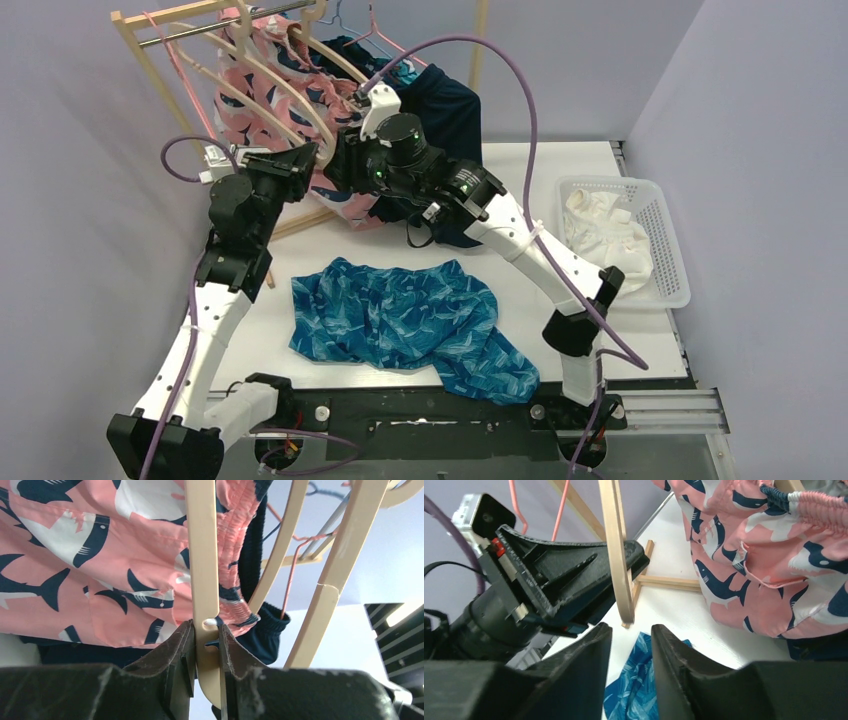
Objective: Remove the shorts from the hanger
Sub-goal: Place the hanger on the clothes rod.
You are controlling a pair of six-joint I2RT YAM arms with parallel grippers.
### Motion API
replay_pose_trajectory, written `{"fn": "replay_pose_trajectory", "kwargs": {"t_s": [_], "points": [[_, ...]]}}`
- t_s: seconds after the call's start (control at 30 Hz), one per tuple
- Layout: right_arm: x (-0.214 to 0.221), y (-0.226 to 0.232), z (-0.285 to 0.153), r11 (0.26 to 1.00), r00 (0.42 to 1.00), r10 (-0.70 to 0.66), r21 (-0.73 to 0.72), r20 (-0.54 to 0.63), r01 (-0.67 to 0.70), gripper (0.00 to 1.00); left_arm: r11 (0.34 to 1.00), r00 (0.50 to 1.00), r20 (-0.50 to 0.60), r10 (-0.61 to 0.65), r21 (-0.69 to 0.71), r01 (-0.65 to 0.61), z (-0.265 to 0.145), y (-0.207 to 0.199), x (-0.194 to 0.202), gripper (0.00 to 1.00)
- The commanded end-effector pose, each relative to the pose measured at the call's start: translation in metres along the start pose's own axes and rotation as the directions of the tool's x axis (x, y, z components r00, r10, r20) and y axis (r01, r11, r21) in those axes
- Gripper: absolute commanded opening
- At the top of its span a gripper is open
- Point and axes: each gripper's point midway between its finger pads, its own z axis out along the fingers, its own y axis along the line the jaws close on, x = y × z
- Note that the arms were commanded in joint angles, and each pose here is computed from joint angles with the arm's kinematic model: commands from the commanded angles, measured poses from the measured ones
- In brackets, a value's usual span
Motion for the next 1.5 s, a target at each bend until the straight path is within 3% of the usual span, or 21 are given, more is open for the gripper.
{"fn": "replay_pose_trajectory", "kwargs": {"t_s": [0.0,0.1,0.5,1.07,1.47], "points": [[-0.045,0.031,-0.049,0.996,0.991,-0.018,-0.087,0.132,0.029,0.45,0.985,0.99,0.074,-0.12,0.129,0.11,-0.009,-0.043,-0.021,0.0],[-0.048,0.038,-0.061,0.994,0.99,-0.02,-0.101,0.141,0.035,0.51,0.983,0.99,0.06,-0.127,0.144,0.118,-0.005,-0.051,-0.022,0.0],[-0.044,0.032,-0.099,0.999,0.984,-0.037,-0.028,0.173,0.043,0.53,0.939,0.947,-0.135,-0.29,0.149,0.309,0.004,-0.061,-0.004,0.0],[-0.033,0.026,-0.089,0.999,0.988,-0.051,-0.001,0.145,0.052,0.53,0.979,0.976,-0.085,-0.202,-0.052,0.198,0.001,-0.062,-0.024,0.0],[-0.032,0.024,-0.091,0.998,0.987,-0.056,0.001,0.15,0.057,0.53,0.961,0.954,-0.161,-0.253,-0.153,0.229,0.01,-0.03,-0.008,0.0]]}}
